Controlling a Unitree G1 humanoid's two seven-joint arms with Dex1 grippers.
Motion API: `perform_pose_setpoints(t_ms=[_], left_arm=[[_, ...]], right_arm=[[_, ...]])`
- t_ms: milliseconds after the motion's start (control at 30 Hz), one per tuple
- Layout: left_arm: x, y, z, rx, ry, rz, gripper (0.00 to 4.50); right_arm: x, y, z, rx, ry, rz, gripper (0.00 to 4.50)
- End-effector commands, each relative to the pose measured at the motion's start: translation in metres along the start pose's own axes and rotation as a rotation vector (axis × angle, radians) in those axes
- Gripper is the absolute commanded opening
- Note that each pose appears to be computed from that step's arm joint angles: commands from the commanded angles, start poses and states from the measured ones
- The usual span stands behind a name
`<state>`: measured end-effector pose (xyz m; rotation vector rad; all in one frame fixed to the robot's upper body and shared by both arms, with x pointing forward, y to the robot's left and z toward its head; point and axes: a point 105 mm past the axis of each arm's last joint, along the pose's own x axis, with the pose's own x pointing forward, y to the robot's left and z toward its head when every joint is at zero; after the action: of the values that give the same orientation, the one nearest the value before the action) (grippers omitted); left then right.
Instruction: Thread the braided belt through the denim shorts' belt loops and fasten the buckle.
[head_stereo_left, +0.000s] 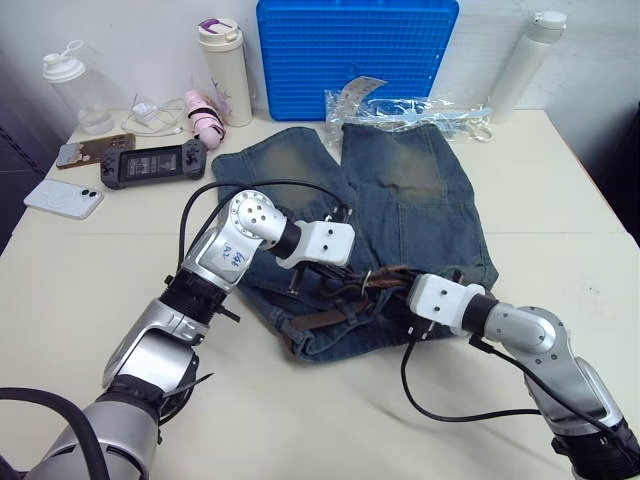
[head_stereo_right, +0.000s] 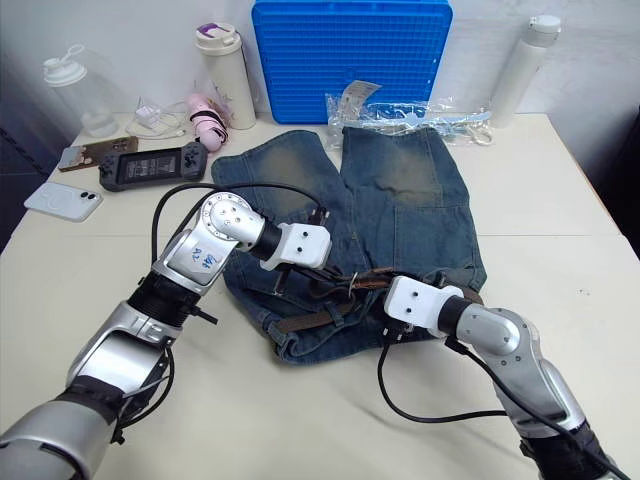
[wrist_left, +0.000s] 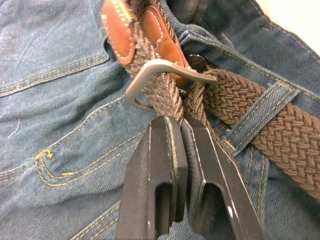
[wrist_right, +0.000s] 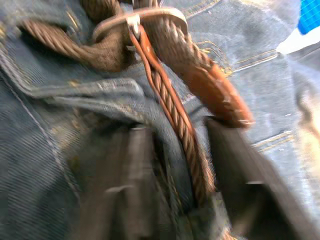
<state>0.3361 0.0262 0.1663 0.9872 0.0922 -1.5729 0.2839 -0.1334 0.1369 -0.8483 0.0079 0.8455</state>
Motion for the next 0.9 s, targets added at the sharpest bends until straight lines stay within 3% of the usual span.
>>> perform_pose_setpoints(t_ms=[33,133,233,333,433,600,900], left_arm=[[0.0,0.001,0.009,0.027,-0.014,0.009,0.0],[0.002,0.0,0.009,0.024,-0.017,0.006,0.0],[0.004,-0.001,0.011,0.023,-0.024,0.004,0.0],[0.007,0.0,0.014,0.024,-0.037,0.008,0.0],[0.009,0.0,0.017,0.026,-0.044,0.009,0.0],[0.011,0.001,0.024,0.029,-0.056,0.013,0.0],[0.012,0.0,0.022,0.005,-0.054,0.021,0.0]], right_arm=[[-0.022,-0.009,0.014,0.077,-0.062,0.067,3.93],[-0.042,-0.003,0.015,0.179,-0.08,0.176,3.93],[-0.051,-0.015,0.014,0.218,-0.085,0.149,3.93],[-0.052,-0.048,0.018,0.136,-0.093,0.02,3.93],[-0.046,-0.061,0.018,0.028,-0.064,-0.014,3.93],[-0.037,-0.059,0.012,-0.016,-0.039,0.017,3.93],[-0.03,-0.048,0.014,0.092,-0.125,0.084,3.93]])
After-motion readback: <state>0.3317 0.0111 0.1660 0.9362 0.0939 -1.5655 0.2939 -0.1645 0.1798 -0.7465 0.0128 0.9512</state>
